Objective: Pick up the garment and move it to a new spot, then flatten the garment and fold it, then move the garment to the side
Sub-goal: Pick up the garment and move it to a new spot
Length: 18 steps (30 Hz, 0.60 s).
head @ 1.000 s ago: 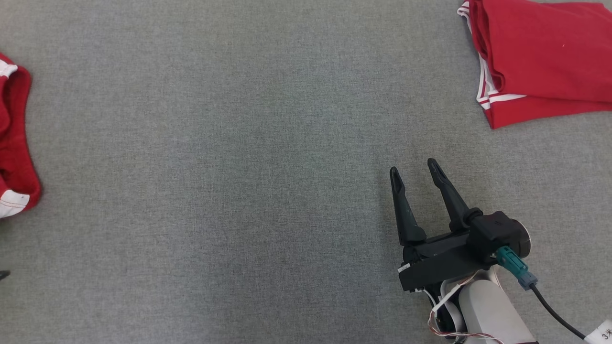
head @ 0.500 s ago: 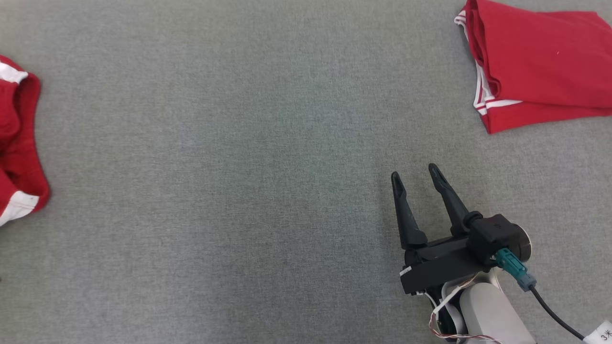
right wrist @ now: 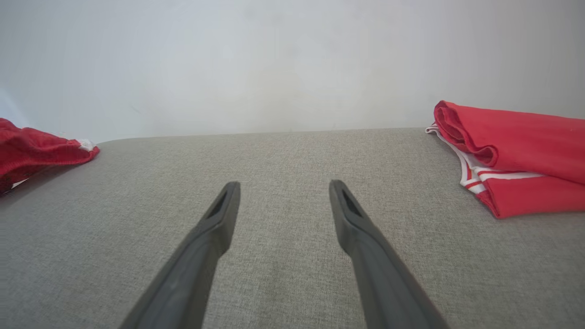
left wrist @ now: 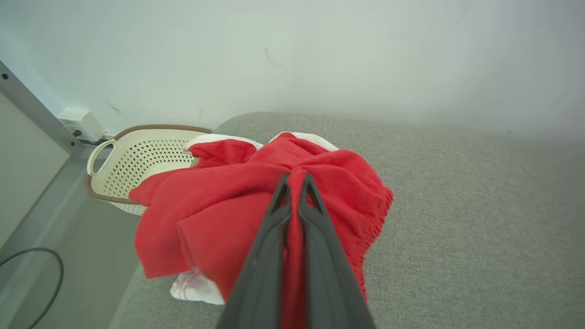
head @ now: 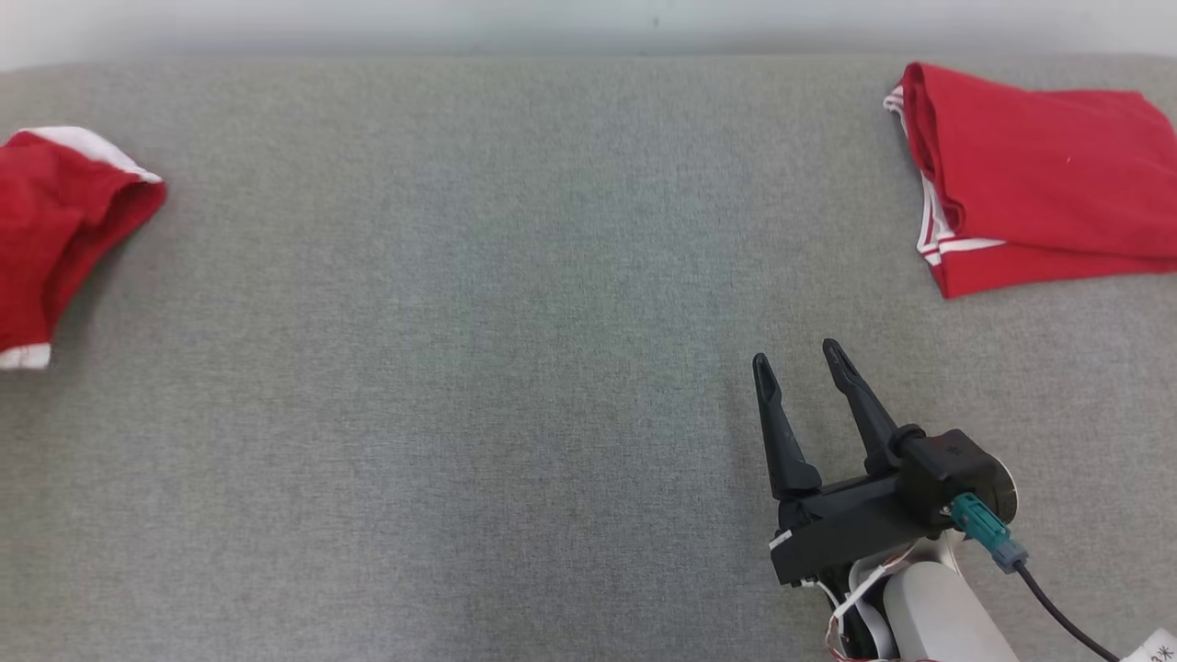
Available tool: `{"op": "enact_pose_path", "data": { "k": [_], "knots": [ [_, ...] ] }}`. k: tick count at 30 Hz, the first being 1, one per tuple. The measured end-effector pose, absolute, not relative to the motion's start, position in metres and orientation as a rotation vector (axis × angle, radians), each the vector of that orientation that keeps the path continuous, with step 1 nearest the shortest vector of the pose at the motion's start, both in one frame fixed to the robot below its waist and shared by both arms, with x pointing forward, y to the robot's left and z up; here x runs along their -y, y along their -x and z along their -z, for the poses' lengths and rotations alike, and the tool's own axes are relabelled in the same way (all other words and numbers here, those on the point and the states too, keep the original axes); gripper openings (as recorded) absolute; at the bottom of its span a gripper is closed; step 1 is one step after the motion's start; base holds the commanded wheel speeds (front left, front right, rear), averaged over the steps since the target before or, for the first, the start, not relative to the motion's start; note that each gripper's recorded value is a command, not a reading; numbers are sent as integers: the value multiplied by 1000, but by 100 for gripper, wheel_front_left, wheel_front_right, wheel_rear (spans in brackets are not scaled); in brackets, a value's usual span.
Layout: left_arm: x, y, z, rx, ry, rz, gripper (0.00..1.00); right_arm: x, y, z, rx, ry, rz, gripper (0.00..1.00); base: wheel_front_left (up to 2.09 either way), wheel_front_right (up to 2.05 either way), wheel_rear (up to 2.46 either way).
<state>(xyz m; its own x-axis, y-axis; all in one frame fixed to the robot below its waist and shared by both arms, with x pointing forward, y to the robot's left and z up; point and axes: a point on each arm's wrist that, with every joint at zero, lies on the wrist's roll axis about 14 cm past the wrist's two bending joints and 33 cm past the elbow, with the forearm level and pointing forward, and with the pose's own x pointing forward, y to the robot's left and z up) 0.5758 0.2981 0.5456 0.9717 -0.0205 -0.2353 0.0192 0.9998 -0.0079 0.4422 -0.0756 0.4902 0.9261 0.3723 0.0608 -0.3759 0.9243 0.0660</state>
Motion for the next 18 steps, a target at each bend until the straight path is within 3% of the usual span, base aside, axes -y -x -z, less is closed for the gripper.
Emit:
{"op": "enact_pose_path", "data": {
  "k": [10, 18],
  "knots": [
    [-225, -580, -645, 25, -71, 244, 0, 84, -433, -509, 89, -93, -356, 100, 0, 0, 0],
    [-111, -568, -676, 155, -32, 489, 0, 113, -425, -513, 98, -94, -276, 100, 0, 0, 0]
  ]
}}
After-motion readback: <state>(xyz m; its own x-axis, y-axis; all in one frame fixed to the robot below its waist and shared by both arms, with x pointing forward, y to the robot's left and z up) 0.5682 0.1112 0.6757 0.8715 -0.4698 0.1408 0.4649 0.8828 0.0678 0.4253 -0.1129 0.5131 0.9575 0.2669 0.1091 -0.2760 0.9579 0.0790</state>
